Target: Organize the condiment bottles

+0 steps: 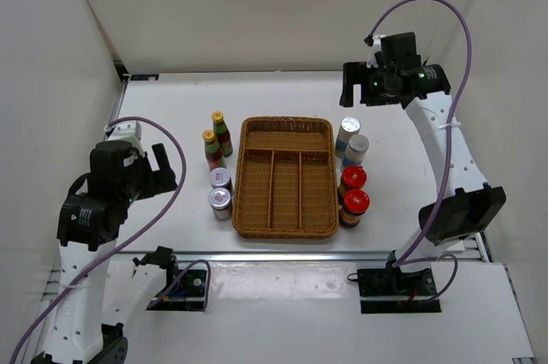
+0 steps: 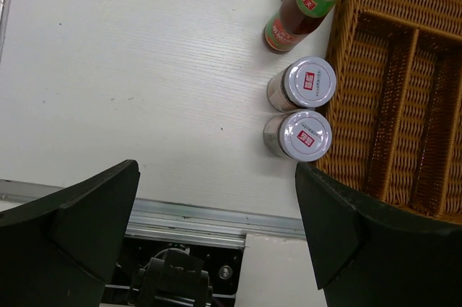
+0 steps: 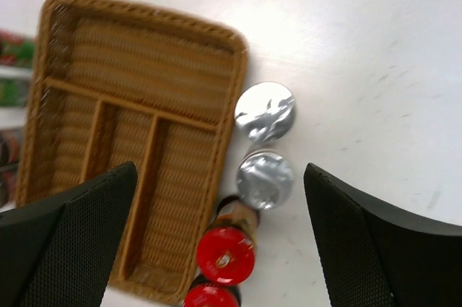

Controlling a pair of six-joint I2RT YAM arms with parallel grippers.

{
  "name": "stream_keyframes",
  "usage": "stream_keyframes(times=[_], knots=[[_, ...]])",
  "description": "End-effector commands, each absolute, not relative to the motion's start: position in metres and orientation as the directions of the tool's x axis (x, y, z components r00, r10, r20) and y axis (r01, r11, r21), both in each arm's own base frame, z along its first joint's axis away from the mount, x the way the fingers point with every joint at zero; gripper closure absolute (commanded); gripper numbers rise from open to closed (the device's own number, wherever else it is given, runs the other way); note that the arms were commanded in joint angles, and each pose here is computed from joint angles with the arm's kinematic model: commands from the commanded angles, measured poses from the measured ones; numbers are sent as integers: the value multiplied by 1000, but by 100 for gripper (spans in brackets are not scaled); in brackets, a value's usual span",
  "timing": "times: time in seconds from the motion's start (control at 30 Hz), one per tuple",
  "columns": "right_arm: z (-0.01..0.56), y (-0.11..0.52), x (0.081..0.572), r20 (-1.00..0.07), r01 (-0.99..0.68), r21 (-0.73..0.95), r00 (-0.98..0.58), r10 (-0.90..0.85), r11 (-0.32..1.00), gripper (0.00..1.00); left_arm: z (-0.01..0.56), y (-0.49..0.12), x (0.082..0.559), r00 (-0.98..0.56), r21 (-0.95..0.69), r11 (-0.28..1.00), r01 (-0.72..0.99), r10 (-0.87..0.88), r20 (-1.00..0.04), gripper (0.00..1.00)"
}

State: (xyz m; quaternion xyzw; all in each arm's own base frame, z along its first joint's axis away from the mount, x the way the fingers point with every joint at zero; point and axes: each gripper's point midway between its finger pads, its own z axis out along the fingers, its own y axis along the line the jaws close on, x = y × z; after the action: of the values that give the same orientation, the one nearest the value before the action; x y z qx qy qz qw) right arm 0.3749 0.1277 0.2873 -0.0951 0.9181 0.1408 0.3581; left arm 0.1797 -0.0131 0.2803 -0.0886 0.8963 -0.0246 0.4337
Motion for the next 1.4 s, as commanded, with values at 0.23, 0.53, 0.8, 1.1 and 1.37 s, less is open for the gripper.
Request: stream_keyframes(times=[0.23, 0.53, 0.8, 1.1, 1.37], knots=[[302, 92, 415, -769, -70, -10, -637, -53, 997, 1, 281, -4, 180, -592, -79, 983, -165, -162, -790, 0], [218, 109, 400, -537, -119, -55, -834, -130, 991, 1, 285, -7, 198, -596, -86, 981, -173, -174, -784, 0], [158, 127, 397, -384, -118, -23, -916, -118, 993, 11, 304, -6, 209, -576, -72, 983, -168, -157, -802, 0], [126, 119, 388, -274, -95, -72, -955, -111, 993, 32, 301, -4, 210, -588, -60, 982, -177, -154, -794, 0], [209, 109, 419, -511, -18, -128, -856, -82, 992, 81, 298, -3, 210, -592, -59, 980, -190, -162, -789, 0]])
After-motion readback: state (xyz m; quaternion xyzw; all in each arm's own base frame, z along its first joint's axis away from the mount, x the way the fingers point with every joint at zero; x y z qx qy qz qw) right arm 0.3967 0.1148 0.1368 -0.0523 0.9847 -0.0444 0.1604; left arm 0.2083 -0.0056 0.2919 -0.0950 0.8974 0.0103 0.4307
